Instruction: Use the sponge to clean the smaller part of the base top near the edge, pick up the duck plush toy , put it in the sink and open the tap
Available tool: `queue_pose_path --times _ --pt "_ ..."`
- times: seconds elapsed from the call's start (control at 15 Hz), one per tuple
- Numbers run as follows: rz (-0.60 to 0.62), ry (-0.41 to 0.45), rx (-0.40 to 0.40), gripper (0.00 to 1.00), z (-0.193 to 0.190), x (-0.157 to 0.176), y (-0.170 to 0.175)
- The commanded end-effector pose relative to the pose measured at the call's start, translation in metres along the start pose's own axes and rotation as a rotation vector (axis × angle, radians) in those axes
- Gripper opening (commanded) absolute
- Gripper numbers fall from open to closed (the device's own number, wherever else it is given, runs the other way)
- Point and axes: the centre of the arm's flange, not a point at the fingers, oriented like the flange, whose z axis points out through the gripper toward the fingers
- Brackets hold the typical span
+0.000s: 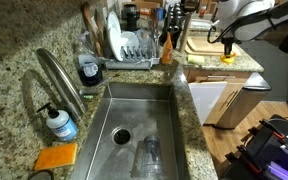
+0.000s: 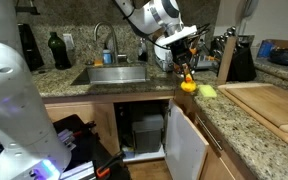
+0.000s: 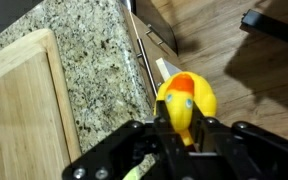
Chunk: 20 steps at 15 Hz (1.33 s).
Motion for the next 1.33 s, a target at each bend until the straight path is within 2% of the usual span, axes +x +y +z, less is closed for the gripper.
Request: queue_pose_path --times 0.0,0.13,0.33,0.47,0.6,0.8,1.0,1.07,1.13,1.27 --pt "-0.175 0.003 0.038 0.06 0.008 0.049 -0.060" --pt "-0.269 0.036 0.065 0.06 0.001 0.068 -0.108" --pt "-0.440 0.071 0.079 0.06 -0.020 0.107 -0.205" --pt "-0.549 0.112 0.078 0.06 -0.052 0.124 -0.266" --pt "-0.648 0.165 0.063 0.06 -0.092 0.123 -0.316" --pt "-0.788 0.233 -0.021 0.06 -0.139 0.115 -0.347" --pt "-0.905 0.344 -0.099 0.06 -0.175 0.111 -0.347" --pt "-0.927 0.391 -0.126 0.06 -0.180 0.111 -0.334" --pt "-0.871 0.322 -0.090 0.23 -0.174 0.116 -0.358" --pt "-0.897 0.363 -0.119 0.23 -0.186 0.115 -0.345"
